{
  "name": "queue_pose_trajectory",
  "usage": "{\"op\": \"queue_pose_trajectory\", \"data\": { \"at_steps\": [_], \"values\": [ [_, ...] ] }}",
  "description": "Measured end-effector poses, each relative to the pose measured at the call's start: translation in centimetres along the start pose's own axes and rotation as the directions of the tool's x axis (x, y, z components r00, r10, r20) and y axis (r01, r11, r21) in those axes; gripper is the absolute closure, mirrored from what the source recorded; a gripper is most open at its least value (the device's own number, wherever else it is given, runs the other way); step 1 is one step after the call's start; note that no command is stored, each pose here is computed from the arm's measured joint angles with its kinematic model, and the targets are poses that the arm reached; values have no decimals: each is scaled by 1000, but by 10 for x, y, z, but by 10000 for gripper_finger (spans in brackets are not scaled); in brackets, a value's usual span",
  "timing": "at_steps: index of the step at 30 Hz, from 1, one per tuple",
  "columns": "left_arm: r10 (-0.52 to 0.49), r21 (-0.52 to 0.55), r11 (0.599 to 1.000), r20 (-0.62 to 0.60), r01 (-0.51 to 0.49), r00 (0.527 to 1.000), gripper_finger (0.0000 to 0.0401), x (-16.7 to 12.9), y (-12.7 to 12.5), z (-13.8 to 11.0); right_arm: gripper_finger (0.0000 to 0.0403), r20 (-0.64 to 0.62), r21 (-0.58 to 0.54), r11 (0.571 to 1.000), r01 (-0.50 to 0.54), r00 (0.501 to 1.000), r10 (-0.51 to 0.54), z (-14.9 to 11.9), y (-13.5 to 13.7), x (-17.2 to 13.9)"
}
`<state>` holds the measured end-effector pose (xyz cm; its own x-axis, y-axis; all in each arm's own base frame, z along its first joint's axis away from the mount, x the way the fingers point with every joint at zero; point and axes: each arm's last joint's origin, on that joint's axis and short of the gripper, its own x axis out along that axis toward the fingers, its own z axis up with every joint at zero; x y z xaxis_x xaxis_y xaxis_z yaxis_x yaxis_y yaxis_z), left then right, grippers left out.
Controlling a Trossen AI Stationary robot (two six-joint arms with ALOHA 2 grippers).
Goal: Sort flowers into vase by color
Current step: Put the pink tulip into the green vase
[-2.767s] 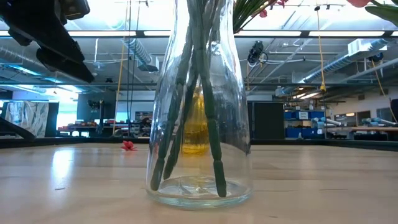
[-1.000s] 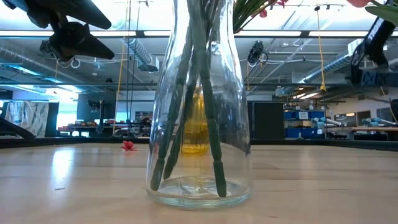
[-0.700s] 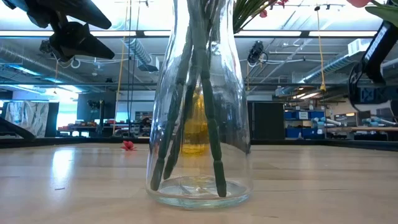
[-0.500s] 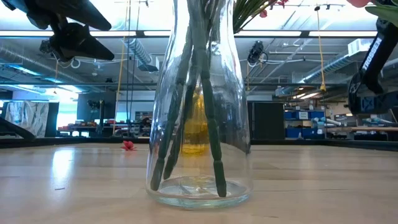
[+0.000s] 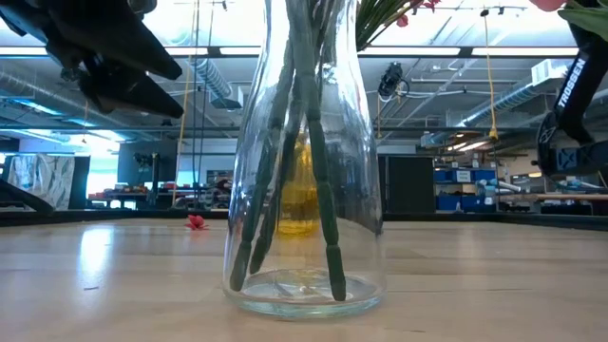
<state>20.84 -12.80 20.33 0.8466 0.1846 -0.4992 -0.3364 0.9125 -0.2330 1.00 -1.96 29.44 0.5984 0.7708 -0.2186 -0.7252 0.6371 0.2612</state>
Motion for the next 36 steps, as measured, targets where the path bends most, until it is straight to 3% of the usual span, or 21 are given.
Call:
{"op": "queue_pose_trajectory", "data": {
  "at_steps": [10, 17, 20, 36],
  "values": [
    [3, 3, 1000, -2, -3, 1000, 66, 5, -2, -3, 400, -17, -6, 996, 86, 996, -86, -3, -3, -2],
    [4, -1, 1000, -3, -4, 1000, 66, 5, -2, -4, 400, 0, 190, 953, 237, 970, -242, -10, -5, 4],
    [4, 6, 1000, -4, -4, 1000, 66, 5, -2, -4, 400, -7, 218, 935, 281, 958, -287, -16, -5, 9],
    [9, 58, 998, -8, -9, 1000, 66, 5, -1, -4, 400, -35, 217, 940, 264, 964, -263, -18, -4, 10]
  ]
}}
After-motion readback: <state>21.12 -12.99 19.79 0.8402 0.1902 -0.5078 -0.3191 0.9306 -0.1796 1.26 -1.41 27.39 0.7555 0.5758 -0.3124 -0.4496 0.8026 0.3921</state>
